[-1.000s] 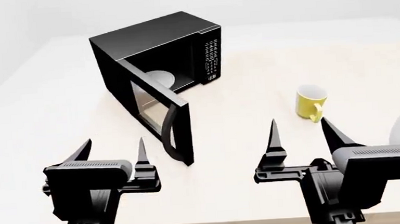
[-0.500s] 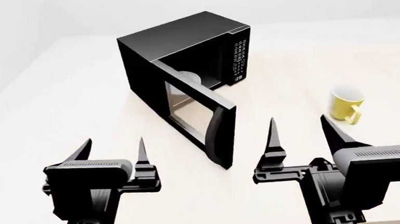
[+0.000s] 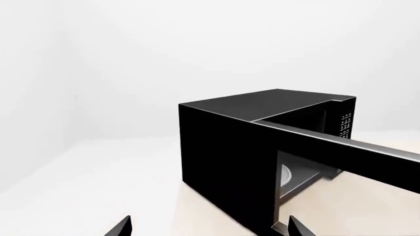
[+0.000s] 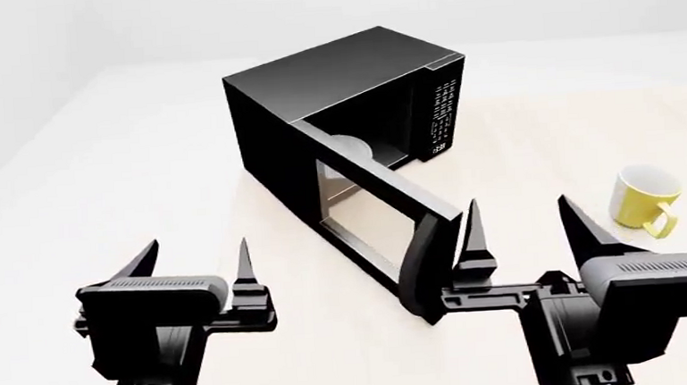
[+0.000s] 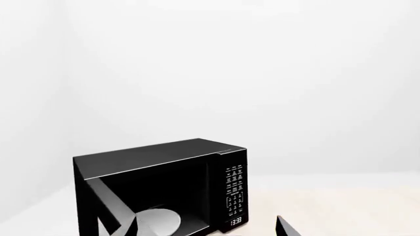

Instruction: Close the microwave.

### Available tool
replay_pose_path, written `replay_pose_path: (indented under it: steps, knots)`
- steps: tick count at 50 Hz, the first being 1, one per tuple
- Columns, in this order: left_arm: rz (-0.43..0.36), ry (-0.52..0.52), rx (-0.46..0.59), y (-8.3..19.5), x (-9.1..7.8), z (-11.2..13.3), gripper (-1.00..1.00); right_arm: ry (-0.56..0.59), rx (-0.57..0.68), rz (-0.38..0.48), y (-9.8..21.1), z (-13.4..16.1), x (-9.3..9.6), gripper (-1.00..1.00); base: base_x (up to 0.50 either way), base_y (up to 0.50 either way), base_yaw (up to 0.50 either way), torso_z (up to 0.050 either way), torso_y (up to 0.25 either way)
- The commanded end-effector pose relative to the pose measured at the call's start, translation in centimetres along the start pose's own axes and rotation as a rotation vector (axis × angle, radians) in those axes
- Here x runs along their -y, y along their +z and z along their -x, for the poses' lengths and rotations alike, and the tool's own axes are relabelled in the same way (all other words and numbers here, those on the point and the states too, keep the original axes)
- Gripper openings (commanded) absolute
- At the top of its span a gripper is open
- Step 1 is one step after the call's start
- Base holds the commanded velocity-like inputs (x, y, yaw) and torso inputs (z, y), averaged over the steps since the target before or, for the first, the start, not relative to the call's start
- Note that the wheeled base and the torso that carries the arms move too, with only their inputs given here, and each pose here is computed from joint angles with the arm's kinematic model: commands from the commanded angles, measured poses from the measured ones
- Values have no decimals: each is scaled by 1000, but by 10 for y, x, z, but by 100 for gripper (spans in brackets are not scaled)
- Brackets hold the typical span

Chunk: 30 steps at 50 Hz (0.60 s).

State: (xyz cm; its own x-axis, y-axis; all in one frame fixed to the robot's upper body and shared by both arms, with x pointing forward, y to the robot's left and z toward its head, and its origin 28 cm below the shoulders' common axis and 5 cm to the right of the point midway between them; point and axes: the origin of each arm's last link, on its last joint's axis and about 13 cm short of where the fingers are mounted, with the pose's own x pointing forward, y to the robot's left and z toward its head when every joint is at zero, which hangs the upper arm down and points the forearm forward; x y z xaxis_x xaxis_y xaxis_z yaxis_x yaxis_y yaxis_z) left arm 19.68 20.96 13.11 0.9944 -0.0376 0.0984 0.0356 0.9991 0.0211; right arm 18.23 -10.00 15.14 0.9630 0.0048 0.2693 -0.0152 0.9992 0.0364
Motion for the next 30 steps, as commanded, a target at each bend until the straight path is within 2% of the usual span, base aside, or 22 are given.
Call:
replay_pose_path:
  steps: [1, 30]
  knots:
    - [2, 0, -2, -1, 0, 0, 100, -34, -9, 12, 1, -1, 2, 100, 0, 0, 0, 0, 0]
    - [-9, 10, -4, -1, -2, -2, 100, -65, 17, 73, 32, -15, 3, 100, 0, 0, 0, 0, 0]
